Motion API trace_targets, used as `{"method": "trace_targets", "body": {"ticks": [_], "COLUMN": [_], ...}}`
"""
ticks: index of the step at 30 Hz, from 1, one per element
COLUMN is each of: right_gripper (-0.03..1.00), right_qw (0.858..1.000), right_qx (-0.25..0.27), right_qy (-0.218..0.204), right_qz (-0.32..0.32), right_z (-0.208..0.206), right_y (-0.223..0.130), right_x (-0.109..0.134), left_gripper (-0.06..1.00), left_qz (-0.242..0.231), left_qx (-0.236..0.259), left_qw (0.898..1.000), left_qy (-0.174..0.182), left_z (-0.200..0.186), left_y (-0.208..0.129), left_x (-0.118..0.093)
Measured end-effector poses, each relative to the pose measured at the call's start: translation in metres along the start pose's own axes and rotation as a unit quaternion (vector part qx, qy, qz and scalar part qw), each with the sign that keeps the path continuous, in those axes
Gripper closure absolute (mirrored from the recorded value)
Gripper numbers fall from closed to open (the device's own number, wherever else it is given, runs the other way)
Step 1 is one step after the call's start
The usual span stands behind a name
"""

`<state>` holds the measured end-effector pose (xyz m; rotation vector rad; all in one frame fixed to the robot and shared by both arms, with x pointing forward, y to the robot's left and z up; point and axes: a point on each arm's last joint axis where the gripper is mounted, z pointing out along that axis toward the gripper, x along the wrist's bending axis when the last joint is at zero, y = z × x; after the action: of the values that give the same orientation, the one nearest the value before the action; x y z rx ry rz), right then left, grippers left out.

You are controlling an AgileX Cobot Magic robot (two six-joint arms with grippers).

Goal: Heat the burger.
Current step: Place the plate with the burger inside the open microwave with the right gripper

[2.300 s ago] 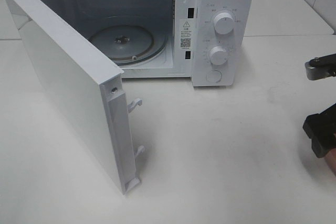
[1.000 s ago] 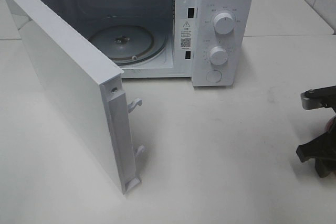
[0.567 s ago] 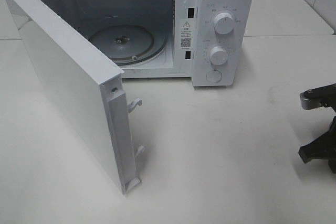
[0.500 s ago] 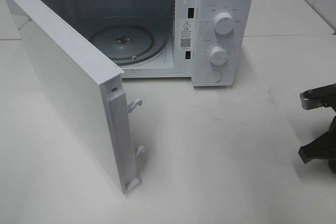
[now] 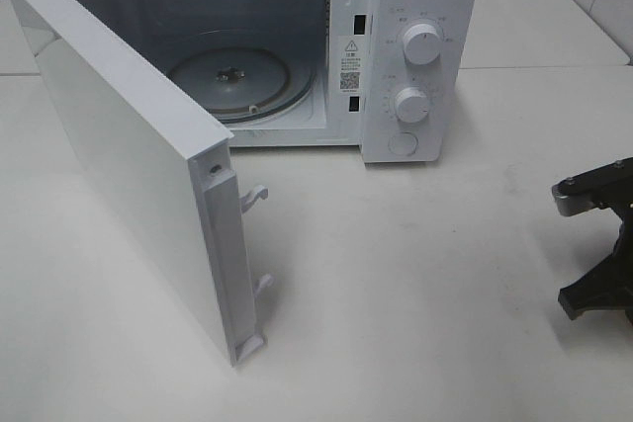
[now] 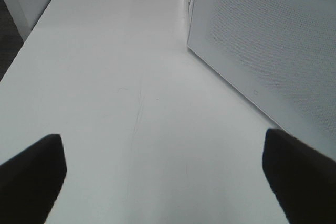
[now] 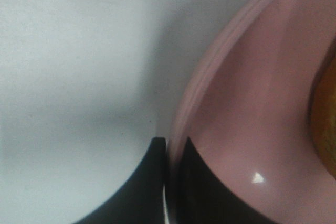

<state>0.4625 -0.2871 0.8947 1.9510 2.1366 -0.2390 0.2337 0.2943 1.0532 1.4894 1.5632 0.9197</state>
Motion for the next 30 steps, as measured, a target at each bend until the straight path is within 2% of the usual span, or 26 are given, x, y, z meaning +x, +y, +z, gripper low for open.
{"method": "trace_targets", "body": {"ticks": [1, 4, 11, 20, 26, 30], "right_gripper": [0.95, 0.95, 0.94, 0.94, 0.94, 0.94], "right_qw": [1.000, 0.999, 0.998, 0.996, 0.995, 0.994], "right_qx": [0.000, 0.002, 0.008, -0.015, -0.045, -0.041], "right_qy": [-0.018, -0.039, -0.057, -0.082, -0.086, -0.097], "right_qz": [0.008, 0.006, 0.000, -0.032, -0.026, -0.022], "right_z": [-0.003, -0.006, -0.010, -0.022, -0.041, -0.047], "right_y": [0.001, -0.001, -0.004, -0.007, -0.010, -0.014], "right_x": [0.003, 0.009, 0.016, 0.030, 0.024, 0.020], "left_gripper": [0.01, 0.01, 0.01, 0.01, 0.01, 0.01], "left_qz": [0.000, 0.000, 0.000, 0.000, 0.000, 0.000], "left_qx": [0.000, 0.000, 0.000, 0.000, 0.000, 0.000], "left_qw": [1.000, 1.000, 1.000, 1.000, 1.000, 1.000], "left_qy": [0.000, 0.000, 0.000, 0.000, 0.000, 0.000], "left_z": [0.000, 0.000, 0.000, 0.000, 0.000, 0.000], "left_y": [0.000, 0.000, 0.000, 0.000, 0.000, 0.000], "left_x": [0.000, 0.000, 0.000, 0.000, 0.000, 0.000]}}
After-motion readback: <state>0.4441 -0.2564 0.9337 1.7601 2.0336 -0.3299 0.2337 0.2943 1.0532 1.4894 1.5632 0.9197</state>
